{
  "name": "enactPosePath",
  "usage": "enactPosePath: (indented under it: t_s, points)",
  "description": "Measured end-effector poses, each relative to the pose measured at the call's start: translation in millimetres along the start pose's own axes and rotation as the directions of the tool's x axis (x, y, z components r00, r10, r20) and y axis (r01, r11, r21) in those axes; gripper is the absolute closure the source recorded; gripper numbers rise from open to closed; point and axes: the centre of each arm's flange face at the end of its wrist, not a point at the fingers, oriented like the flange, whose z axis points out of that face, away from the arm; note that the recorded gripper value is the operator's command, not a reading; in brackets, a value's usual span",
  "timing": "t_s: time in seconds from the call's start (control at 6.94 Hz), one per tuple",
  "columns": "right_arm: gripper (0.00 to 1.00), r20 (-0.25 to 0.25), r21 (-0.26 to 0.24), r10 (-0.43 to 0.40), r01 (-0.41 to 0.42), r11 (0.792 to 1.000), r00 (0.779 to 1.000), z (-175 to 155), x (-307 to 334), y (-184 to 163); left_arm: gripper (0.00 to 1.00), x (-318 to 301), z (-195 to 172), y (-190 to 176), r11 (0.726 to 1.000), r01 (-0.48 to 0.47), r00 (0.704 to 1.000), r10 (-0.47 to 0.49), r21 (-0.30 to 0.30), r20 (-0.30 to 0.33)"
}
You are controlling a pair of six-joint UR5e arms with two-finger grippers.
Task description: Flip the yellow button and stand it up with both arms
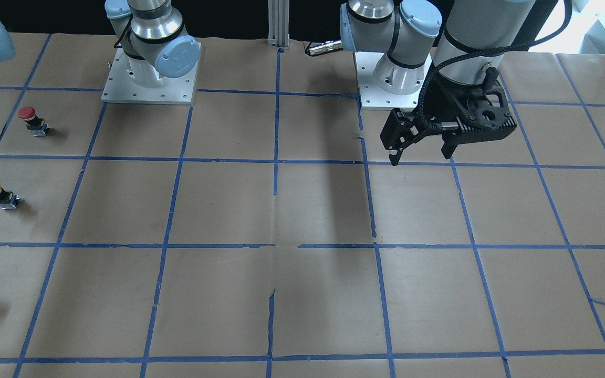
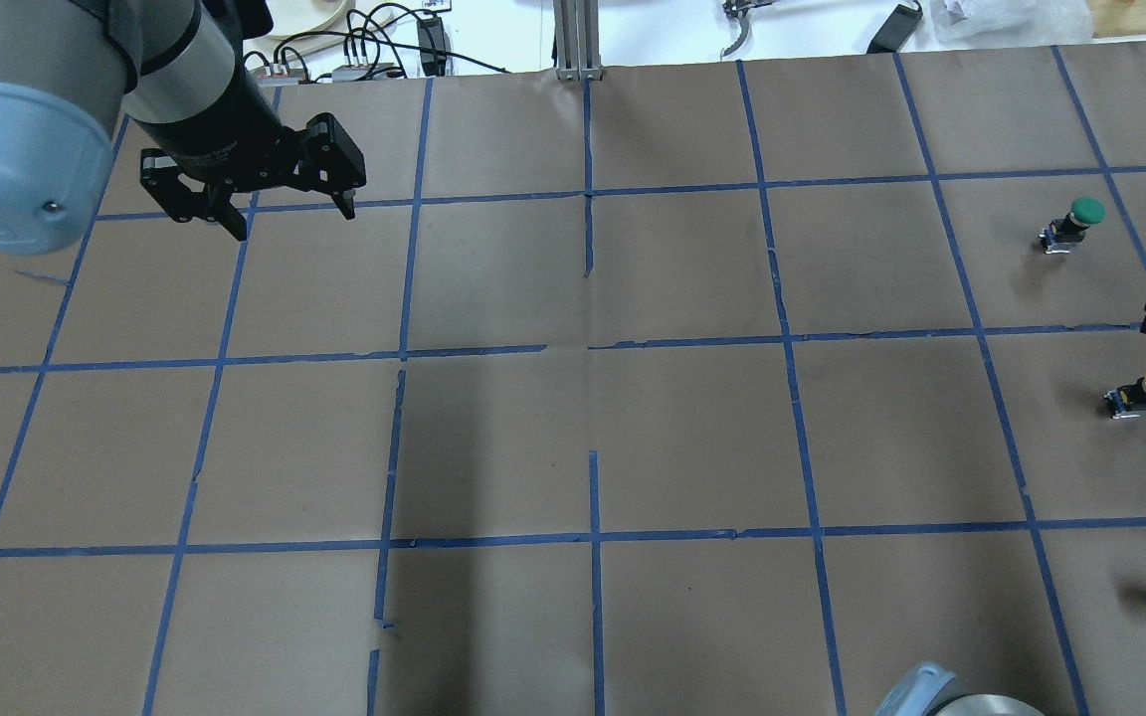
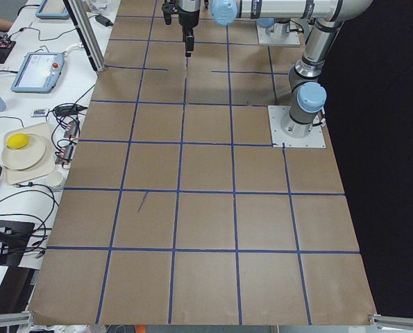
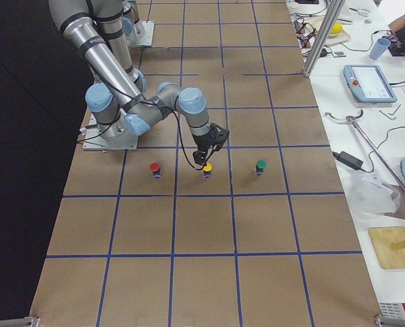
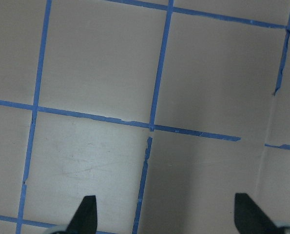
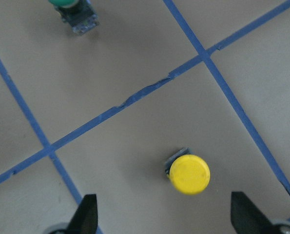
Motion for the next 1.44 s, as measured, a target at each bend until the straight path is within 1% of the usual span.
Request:
enactPosePath:
  t_s: [0.14,0.29,0.43,0.58,0.72,0.86,1.01,1.15,1.3,1.44]
  points:
    - [0.01,0.003,-0.065,-0.034,0.034,0.997,0.999,-39.4,-23.1,-11.8,0.00,0.2,0.3,-0.2,1.000,0.000,1.000,0.000,0.000,-0.001]
    - [0.01,-0.002,-0.112,-0.083,0.082,0.990,0.997,-77.8,-50.9,-19.4,0.00,0.2,0.3,-0.3,1.000,-0.003,1.000,0.003,0.000,-0.002]
    - [0.00,0.002,-0.139,-0.149,0.148,0.979,0.989,-113.6,-86.0,-21.3,0.00,0.0,-0.6,-0.3,1.000,-0.007,1.000,0.007,0.002,-0.003]
    - [0.00,0.012,-0.162,-0.227,0.226,0.961,0.974,-143.3,-127.2,-14.3,0.00,-0.4,-2.2,0.1,1.000,-0.010,1.000,0.010,0.005,-0.004]
    - [0.00,0.028,-0.198,-0.310,0.309,0.930,0.950,-167.0,-170.1,2.8,0.00,-0.6,-3.3,0.4,1.000,-0.011,1.000,0.011,0.008,-0.003]
    - [0.00,0.048,-0.229,-0.381,0.382,0.895,0.923,-185.8,-206.2,26.5,0.00,-0.7,-4.1,0.7,1.000,-0.011,1.000,0.011,0.009,-0.003]
    - [0.00,0.068,-0.232,-0.443,0.446,0.865,0.894,-203.4,-234.2,53.2,0.00,-0.8,-4.7,1.0,1.000,-0.011,1.000,0.011,0.010,-0.003]
    - [0.00,0.089,-0.225,-0.502,0.508,0.831,0.861,-213.3,-260.1,78.8,0.00,-0.8,-5.0,1.1,1.000,-0.011,1.000,0.011,0.011,-0.003]
    - [0.00,0.106,-0.227,-0.561,0.569,0.790,0.821,-214.1,-286.8,102.0,0.00,-0.9,-5.4,1.0,1.000,-0.011,1.000,0.011,0.011,-0.004]
    - [0.00,0.114,-0.232,-0.597,0.605,0.761,0.794,-209.6,-305.6,116.5,0.00,-1.2,-5.8,0.9,1.000,-0.010,1.000,0.010,0.012,-0.005]
